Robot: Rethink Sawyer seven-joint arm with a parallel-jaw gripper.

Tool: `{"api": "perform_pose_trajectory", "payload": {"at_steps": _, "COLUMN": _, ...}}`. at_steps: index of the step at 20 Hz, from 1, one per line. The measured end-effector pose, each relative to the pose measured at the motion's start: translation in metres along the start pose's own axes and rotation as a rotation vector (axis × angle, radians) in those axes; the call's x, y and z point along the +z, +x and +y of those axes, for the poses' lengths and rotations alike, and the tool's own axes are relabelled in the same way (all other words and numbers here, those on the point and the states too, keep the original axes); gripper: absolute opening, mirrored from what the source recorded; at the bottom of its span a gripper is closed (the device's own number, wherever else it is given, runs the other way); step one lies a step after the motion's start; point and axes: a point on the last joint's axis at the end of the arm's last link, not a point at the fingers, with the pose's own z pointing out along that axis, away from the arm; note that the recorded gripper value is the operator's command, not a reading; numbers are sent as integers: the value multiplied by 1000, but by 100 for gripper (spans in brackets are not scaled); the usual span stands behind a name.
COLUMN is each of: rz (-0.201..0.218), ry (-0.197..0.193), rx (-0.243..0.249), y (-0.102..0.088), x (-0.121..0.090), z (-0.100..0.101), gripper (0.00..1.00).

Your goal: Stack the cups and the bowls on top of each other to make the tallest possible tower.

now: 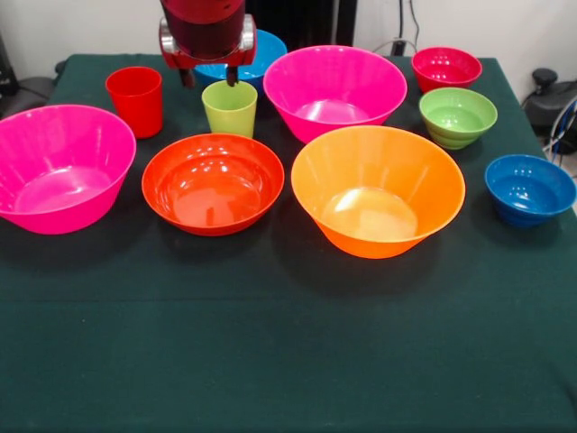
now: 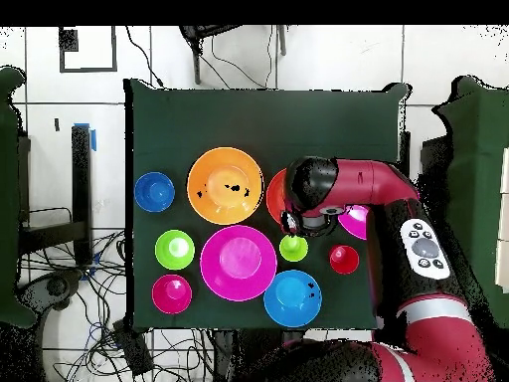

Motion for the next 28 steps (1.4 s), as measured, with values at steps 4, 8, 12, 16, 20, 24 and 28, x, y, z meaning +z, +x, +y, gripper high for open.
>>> {"api": "perform_pose_trajectory", "payload": {"at_steps": 4, "rz": 8, "ry": -8, "rx": -2, "y": -4, "x": 8, "z": 1, "gripper": 100}}
{"api": "perform_pose_trajectory", "payload": {"at_steps": 8, "rz": 15, "ry": -16, "rx": -3, "y": -8, "x": 16, "z": 1, "gripper": 100}}
{"api": "perform_pose_trajectory", "payload": {"at_steps": 12, "rz": 24, "ry": -21, "rx": -7, "y": -13, "x": 25, "z": 3, "gripper": 100}}
{"api": "perform_pose_trajectory", "payload": {"at_steps": 16, "rz": 27, "ry": 6, "rx": -22, "y": -18, "x": 32, "z": 3, "gripper": 100}}
{"api": "perform_pose_trajectory", "payload": {"at_steps": 20, "rz": 34, "ry": 48, "rx": -46, "y": -21, "x": 36, "z": 7, "gripper": 100}}
{"api": "perform_pose_trajectory", "payload": {"at_steps": 24, "rz": 44, "ry": 76, "rx": -64, "y": -24, "x": 34, "z": 14, "gripper": 100}}
{"api": "perform_pose_trajectory", "payload": {"at_steps": 28, "rz": 51, "ry": 83, "rx": -72, "y": -25, "x": 32, "z": 20, "gripper": 100}}
